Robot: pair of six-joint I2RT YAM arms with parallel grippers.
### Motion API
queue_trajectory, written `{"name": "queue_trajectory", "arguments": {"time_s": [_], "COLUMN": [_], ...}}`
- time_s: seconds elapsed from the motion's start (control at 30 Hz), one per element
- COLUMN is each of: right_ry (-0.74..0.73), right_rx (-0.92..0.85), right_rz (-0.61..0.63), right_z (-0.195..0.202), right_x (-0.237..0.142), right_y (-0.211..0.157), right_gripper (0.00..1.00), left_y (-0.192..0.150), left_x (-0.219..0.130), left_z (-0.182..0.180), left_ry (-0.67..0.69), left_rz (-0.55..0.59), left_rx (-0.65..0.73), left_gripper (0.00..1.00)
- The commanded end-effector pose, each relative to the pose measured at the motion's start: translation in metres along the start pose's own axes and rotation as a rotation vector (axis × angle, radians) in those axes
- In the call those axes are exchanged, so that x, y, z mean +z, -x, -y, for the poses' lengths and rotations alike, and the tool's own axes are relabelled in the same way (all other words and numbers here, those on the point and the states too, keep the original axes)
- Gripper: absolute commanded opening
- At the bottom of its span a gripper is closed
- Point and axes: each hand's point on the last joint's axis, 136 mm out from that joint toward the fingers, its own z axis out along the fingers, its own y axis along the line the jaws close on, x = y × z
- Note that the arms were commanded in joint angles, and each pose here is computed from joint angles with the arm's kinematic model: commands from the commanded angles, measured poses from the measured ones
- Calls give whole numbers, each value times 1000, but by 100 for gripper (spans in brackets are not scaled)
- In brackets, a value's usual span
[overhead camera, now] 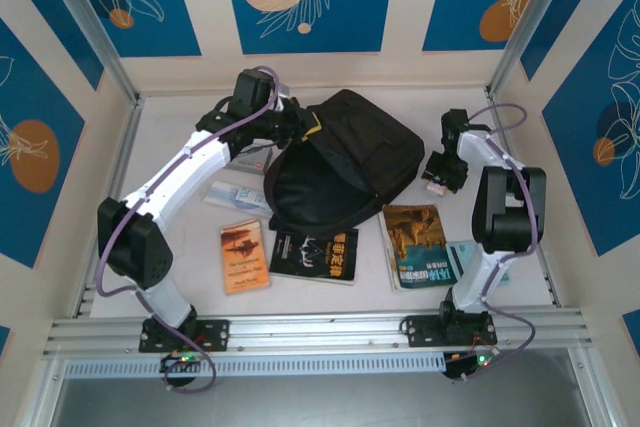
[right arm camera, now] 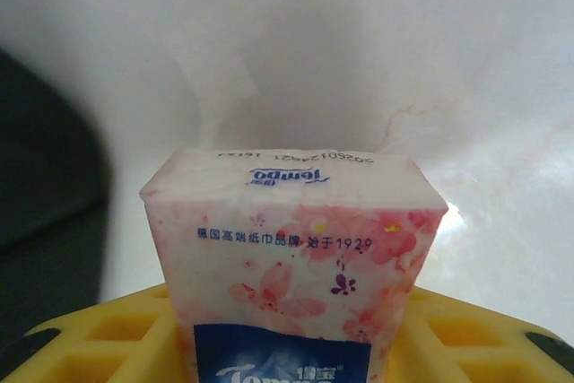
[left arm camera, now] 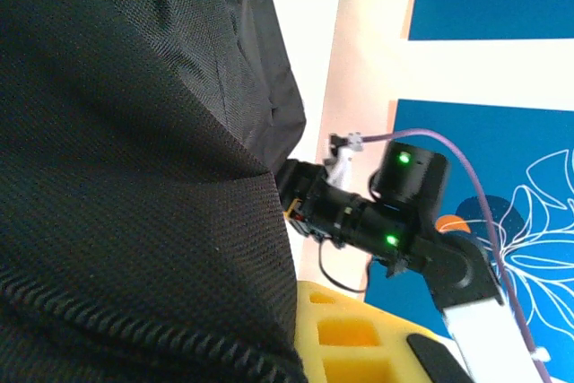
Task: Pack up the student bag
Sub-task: Pick up the personal item from the middle-right of the table, then place the personal item in the student bag.
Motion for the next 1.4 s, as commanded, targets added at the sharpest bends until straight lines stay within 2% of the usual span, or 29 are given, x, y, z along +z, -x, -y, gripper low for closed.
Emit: {"name": "queue_trajectory", "arguments": {"time_s": [0.0, 0.13, 0.33, 0.43, 0.5, 0.7, 0.8, 0.9, 1.0, 1.1, 1.13, 1.23, 1.3, 1.37], "right_ry": [-3, 97, 427, 660, 804, 890, 863, 702, 491, 334, 286, 167, 162, 212], "right_rx": [25, -24, -400, -560, -739, -1165, -1258, -1385, -1410, -1364, -1344, -1288, -1275, -1297], "right_rz": [143, 270, 468, 437, 445, 457, 398, 406, 472, 512, 522, 560, 585, 610], "right_z": [-9, -40, -107, -129, -145, -178, -200, -220, -235, -244, -246, -251, -257, -263], "right_x": [-55, -111, -204, -238, -263, -275, -262, -236, -205, -181, -175, -161, -163, -172], "right_y": [8, -15, -90, -141, -181, -266, -283, -284, -260, -227, -216, -187, -181, -187], "right_gripper": [50, 50, 44, 44, 44, 44, 45, 45, 45, 44, 47, 67, 75, 80], "left_y": [4, 7, 9, 8, 7, 6, 5, 4, 3, 3, 3, 2, 3, 3], "left_x": [0, 3, 4, 4, 5, 5, 3, 0, -4, -7, -8, -7, -7, -6], "left_z": [4, -4, -5, -8, -10, -14, -15, -15, -13, -12, -12, -14, -13, -12], "left_ry": [-16, 3, 10, 14, 19, 27, 35, 39, 38, 39, 39, 43, 39, 38], "left_rz": [-10, -10, -8, -10, -13, -16, -15, -10, -3, 0, 2, 2, 2, 2], "left_rx": [20, -2, -9, -13, -15, -23, -20, -15, -12, -9, -6, -9, -7, -9], "left_gripper": [0, 0, 0, 0, 0, 0, 0, 0, 0, 0, 0, 0, 0, 0]}}
